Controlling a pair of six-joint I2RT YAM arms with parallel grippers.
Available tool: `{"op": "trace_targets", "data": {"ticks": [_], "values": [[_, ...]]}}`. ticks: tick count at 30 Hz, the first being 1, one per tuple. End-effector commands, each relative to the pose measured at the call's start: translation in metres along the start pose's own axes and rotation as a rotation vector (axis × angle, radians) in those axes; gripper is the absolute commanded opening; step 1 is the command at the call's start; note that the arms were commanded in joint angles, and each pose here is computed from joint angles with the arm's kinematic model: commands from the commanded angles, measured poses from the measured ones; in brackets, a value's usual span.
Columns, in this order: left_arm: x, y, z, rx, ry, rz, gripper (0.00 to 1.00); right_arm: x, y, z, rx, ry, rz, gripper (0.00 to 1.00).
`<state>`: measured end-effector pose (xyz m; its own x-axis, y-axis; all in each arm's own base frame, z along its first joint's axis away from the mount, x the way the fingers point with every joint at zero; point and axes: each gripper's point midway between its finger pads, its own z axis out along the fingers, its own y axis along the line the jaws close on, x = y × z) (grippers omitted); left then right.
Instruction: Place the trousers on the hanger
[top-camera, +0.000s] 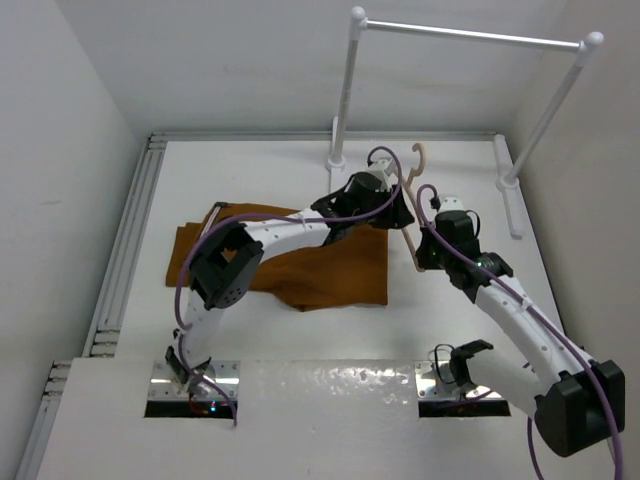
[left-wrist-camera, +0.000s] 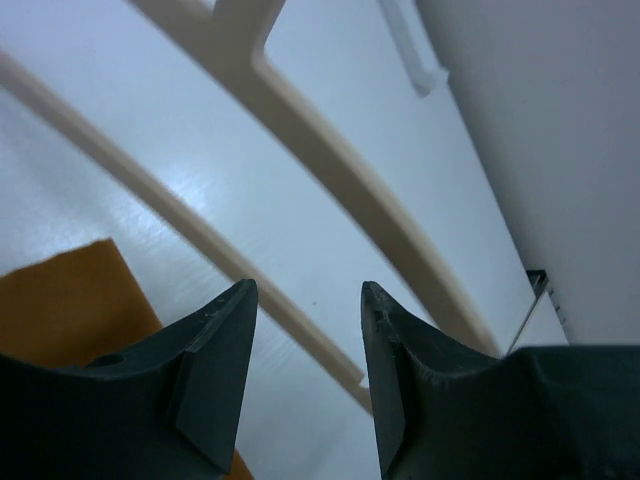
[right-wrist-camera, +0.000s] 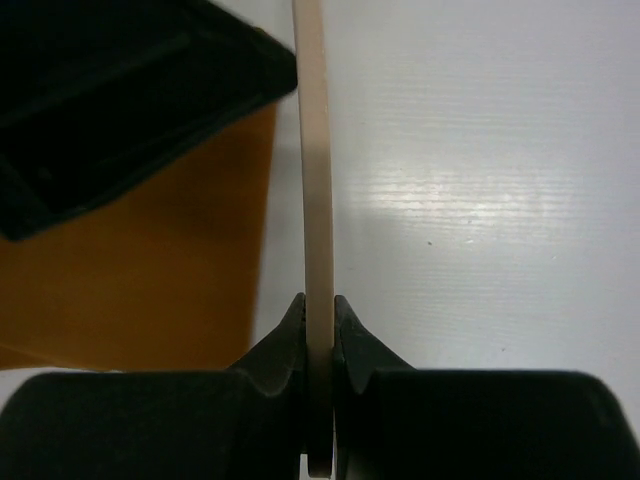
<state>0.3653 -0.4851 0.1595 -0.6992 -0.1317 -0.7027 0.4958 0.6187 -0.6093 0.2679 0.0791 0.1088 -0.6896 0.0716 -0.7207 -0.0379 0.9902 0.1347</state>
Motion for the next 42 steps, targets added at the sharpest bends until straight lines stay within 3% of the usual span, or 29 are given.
{"op": "trace_targets", "data": {"ticks": [1,9,16,17,21,31,39,42], "values": [[-0.002,-0.018,-0.001,0.043,0.014,-0.033,0.44,-0.01,-0.005,-0.004,0.045,-0.038,-0.02,0.0],[0.0,-0.019,-0.019,0.087,-0.05,-0.052,0.45,-0.001,-0.012,0.002,0.101,-0.001,-0.035,0.0],[-0.024,-0.037,-0.033,0.146,-0.143,-0.079,0.46,0.001,-0.012,-0.001,0.116,-0.005,-0.051,0.0],[-0.031,-0.043,-0.033,0.164,-0.16,-0.081,0.51,0.002,-0.012,-0.001,0.116,-0.005,-0.051,0.0],[-0.042,-0.05,-0.019,0.171,-0.164,-0.074,0.54,0.005,-0.007,-0.001,0.096,0.0,-0.055,0.0],[-0.037,-0.028,0.02,0.047,-0.101,-0.045,0.54,0.007,-0.004,0.001,0.088,-0.001,-0.072,0.0],[-0.036,-0.006,0.021,-0.071,-0.094,-0.019,0.49,0.005,-0.007,0.0,0.111,-0.001,-0.072,0.0],[-0.038,-0.007,0.016,-0.08,-0.091,-0.007,0.52,0.005,-0.009,0.0,0.123,0.003,-0.077,0.0]]}}
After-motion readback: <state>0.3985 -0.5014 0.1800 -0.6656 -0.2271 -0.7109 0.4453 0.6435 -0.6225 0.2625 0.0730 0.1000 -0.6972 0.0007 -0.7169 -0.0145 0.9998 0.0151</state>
